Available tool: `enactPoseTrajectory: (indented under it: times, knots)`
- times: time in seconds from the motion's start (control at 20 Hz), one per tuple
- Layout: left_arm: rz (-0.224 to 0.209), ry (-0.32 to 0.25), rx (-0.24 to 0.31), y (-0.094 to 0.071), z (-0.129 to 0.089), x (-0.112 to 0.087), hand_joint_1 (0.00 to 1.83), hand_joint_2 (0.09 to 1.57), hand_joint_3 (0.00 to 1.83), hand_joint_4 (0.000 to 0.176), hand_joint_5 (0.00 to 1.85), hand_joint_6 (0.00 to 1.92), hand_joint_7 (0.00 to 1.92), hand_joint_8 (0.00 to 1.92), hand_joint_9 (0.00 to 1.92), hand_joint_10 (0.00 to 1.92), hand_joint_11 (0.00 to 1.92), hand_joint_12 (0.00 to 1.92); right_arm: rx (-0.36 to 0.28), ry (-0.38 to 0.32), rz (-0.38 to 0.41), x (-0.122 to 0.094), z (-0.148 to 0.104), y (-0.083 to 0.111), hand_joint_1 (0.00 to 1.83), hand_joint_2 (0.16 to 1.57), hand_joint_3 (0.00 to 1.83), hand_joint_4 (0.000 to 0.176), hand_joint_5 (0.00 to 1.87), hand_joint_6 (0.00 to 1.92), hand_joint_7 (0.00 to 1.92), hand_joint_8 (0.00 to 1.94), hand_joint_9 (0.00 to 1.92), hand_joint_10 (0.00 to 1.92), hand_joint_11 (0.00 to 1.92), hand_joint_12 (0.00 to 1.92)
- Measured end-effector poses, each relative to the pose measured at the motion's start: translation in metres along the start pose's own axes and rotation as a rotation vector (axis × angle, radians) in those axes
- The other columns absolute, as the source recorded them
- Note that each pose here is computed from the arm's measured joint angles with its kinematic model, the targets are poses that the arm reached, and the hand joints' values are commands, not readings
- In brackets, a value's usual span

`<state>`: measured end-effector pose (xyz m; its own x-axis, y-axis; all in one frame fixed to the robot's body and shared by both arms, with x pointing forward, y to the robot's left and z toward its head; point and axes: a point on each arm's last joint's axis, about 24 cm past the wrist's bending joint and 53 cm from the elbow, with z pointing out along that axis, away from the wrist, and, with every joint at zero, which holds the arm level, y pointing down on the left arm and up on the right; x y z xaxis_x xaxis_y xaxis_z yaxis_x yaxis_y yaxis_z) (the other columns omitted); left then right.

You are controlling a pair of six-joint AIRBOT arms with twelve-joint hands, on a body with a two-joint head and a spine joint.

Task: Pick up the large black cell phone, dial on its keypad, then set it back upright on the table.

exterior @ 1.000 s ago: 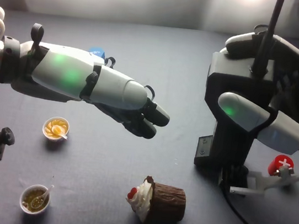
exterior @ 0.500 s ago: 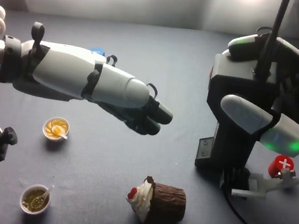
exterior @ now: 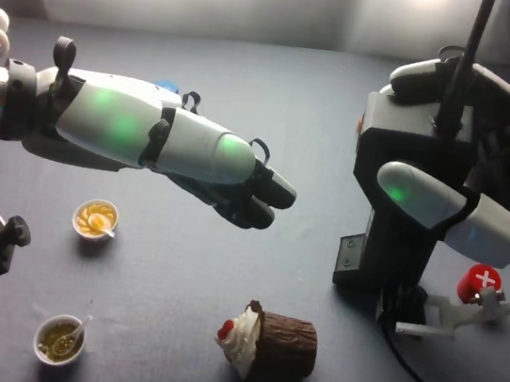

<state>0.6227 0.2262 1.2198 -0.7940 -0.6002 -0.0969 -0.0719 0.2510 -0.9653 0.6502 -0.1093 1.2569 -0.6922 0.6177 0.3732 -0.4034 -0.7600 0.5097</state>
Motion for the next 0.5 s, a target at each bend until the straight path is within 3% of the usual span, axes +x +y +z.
enactPoseTrajectory:
  times: [0.1,0.5]
  knots:
    - [-0.001,0.006,0.001,-0.0003,0.0007,0.0022,0.00,1.19,0.00,0.000,0.38,0.01,0.52,0.01,0.48,0.01,0.09,0.76,-0.002,-0.008,0.003,-0.0025,0.0001,0.0001,1.37,1.14,0.00,0.000,0.88,1.03,0.89,1.07,0.93,1.30,0.84,1.34]
    - [0.000,-0.002,0.000,-0.0002,-0.0006,0.0009,0.00,1.20,0.00,0.000,0.40,0.01,0.51,0.00,0.50,0.01,0.11,0.78,-0.019,-0.024,0.009,-0.0051,-0.0001,-0.0005,1.37,1.15,0.00,0.000,0.86,1.07,0.85,1.09,0.92,1.33,0.87,1.35]
